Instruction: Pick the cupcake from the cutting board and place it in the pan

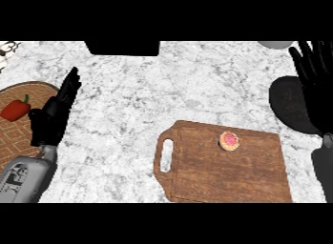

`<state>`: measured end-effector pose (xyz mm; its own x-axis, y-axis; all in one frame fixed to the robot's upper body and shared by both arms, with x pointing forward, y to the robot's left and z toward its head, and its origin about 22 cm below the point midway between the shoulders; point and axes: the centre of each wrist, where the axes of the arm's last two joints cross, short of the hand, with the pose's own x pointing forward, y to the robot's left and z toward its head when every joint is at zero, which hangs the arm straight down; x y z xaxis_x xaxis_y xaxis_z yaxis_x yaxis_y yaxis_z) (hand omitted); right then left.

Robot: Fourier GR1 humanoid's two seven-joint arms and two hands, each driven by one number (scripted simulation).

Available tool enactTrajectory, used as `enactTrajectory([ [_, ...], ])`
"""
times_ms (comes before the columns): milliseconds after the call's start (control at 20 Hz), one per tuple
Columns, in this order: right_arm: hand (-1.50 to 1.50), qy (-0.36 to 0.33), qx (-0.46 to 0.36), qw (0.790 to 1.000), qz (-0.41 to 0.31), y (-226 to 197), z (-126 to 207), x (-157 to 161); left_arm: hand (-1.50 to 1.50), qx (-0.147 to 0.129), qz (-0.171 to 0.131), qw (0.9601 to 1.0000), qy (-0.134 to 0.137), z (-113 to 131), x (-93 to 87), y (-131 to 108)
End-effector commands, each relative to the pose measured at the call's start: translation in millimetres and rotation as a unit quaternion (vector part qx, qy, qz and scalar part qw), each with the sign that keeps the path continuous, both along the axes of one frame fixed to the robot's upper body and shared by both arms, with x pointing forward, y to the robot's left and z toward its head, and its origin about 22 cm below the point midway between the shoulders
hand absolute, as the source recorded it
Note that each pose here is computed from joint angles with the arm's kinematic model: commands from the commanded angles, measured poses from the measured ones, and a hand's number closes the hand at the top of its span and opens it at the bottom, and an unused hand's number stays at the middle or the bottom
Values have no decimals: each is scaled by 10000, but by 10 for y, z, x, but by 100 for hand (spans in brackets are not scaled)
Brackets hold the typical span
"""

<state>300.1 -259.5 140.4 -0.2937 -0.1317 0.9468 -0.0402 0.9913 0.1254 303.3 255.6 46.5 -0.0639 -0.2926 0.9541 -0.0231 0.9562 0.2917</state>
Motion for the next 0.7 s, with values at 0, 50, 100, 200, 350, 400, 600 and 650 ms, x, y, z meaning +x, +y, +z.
enactTrajectory([
  [0, 150, -288, -104, 9973, 672, -14, 140, 168, 0, -284, 172, 9994, -115, 82, -23, 24],
  [50, 150, -337, -186, 9885, 1462, 110, 154, 181, 0, -396, 113, 9992, 13, 149, 45, 32],
  [100, 150, -575, -152, 9747, 2153, 275, 208, 161, 0, -523, 56, 9986, -8, 148, 58, -89],
  [200, 150, -748, -281, 9462, 3135, 418, 261, 217, 0, -801, 22, 9968, -14, 129, 32, -158],
  [350, 150, -334, -1976, 9300, 3081, -139, 57, 230, 0, -1224, 151, 9916, 395, 14, -49, -60],
  [400, 150, -821, -1902, 9342, 2906, -288, -44, 203, 0, -1299, 183, 9905, 419, 38, -89, -68],
  [600, -150, -956, -2514, 9084, 3201, -843, -150, 158, 0, -1309, 242, 9901, 451, 140, -23, 68],
  [650, -150, -1013, -2713, 9112, 2930, -1044, -56, 196, 0, -1330, 228, 9898, 458, 168, -110, -5],
])
